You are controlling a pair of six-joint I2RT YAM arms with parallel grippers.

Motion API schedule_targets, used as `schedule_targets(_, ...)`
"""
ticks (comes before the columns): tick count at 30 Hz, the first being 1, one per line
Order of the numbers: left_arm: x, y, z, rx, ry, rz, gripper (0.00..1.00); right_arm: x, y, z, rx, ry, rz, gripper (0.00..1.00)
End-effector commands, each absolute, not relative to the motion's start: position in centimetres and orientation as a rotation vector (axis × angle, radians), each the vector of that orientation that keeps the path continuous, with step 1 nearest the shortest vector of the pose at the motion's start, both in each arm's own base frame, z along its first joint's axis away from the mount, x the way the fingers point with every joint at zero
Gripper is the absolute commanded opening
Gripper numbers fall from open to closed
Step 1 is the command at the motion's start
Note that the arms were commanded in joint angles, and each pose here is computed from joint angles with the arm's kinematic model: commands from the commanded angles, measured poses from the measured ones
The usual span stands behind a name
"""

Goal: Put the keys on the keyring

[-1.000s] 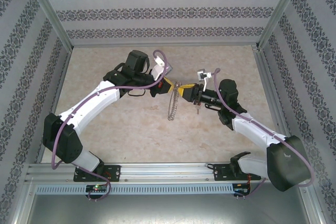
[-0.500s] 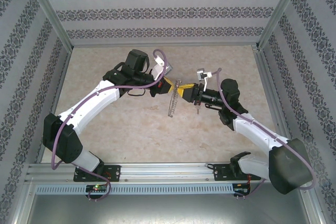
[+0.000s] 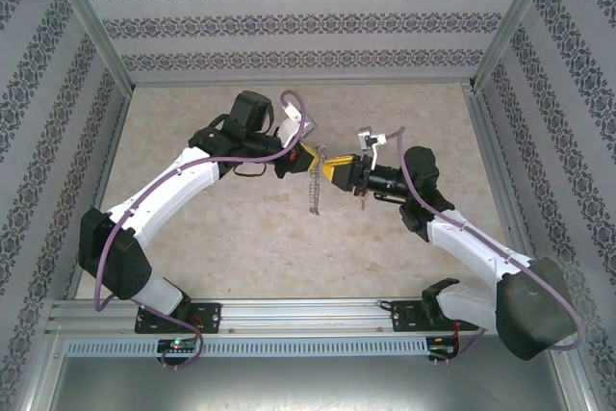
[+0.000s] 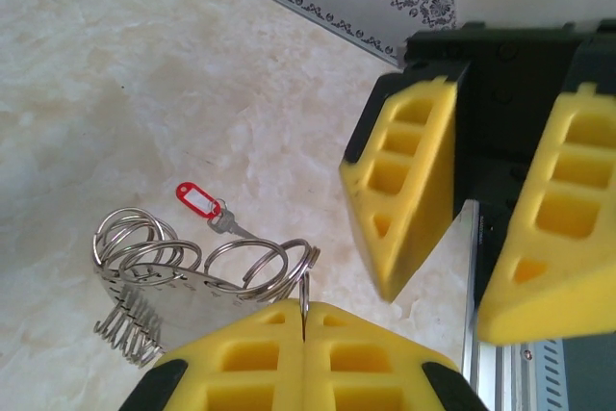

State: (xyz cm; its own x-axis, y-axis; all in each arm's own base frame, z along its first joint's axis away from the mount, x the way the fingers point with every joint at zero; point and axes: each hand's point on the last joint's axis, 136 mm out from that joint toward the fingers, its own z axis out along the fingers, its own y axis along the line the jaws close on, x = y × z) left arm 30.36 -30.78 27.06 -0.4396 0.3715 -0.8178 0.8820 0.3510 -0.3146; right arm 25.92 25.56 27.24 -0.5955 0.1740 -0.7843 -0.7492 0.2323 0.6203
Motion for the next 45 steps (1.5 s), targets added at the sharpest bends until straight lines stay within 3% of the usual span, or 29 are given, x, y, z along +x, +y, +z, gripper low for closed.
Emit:
schedule_targets(1,30.2,-31.1,29.2,1.122,1.892,-1.046,0.00,26.2,26.1,28.8,-0.574,1.657,1.477,0.31)
schedule_targets(36,29.4,-31.2,29.9,1.123,1.873,-1.103,0.00,28.1,25.4,28.9,-0.536,1.653,1.461,0.36)
schedule_targets(45,29.5,-31.3,29.9,1.119,1.871,-1.107,0.00,27.2,26.4,29.0,-0.607,1.646,1.505,0.25)
